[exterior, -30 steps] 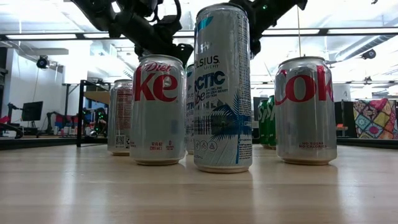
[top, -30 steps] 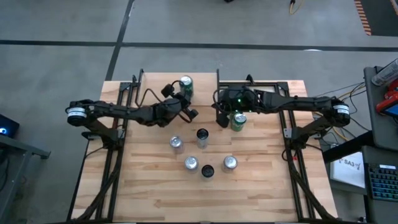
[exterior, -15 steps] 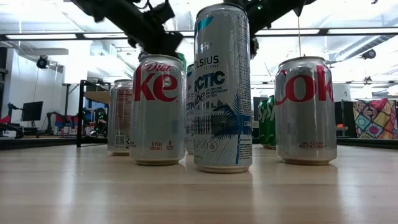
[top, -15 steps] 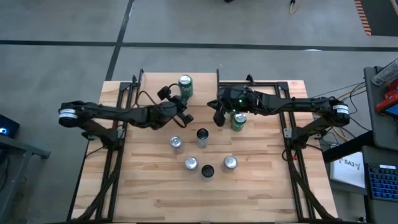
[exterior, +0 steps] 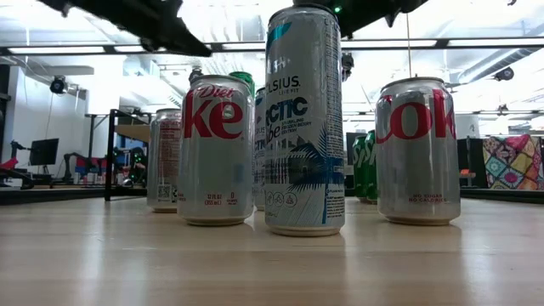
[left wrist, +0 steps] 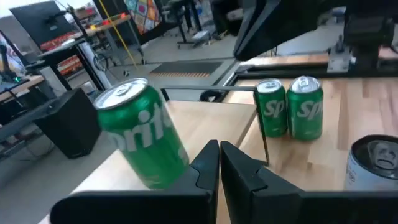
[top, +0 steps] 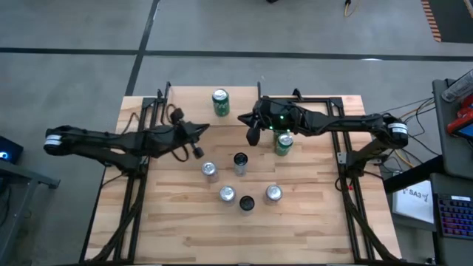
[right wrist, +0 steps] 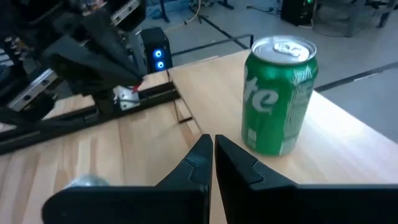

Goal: Place canned beverage on shelf
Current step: Put the bottom green soda can on the shelf

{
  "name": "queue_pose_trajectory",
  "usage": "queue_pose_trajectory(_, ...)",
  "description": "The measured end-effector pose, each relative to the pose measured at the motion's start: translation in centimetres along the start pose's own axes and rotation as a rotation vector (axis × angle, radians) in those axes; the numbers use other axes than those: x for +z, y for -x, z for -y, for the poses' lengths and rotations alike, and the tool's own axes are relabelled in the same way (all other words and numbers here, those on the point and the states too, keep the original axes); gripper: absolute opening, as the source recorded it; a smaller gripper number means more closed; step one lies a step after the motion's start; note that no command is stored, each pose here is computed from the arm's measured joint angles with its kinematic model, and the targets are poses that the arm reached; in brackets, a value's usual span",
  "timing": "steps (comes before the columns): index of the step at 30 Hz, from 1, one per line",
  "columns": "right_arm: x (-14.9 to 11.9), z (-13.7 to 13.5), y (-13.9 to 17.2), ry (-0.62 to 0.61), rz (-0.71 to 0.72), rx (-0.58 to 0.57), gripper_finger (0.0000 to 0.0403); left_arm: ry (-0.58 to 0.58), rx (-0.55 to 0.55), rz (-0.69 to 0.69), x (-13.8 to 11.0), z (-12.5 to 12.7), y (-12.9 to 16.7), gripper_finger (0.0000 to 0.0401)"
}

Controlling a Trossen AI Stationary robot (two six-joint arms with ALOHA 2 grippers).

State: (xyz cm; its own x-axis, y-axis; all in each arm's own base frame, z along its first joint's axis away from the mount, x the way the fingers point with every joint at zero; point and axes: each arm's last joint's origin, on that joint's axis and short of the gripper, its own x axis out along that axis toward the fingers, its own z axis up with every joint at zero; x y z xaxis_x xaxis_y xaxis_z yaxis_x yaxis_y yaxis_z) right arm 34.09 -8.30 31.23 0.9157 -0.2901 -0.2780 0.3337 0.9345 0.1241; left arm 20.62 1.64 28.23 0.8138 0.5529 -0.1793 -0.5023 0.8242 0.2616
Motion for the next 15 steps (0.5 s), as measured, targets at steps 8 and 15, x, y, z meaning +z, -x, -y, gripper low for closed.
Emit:
queue_pose_trajectory(8,1.1,1.2,-3.4,-0.020,-0.005,-0.049,0.0009,-0.014,-0.079,0.101,-0.8,-1.3,2.6,0.0000)
queue_pose_trajectory(15,1.6,2.0,-5.8,0.000,-0.089,-0.089,0.0009,0.002,-0.243,0.278,-1.9,-2.0,4.8,0.0000)
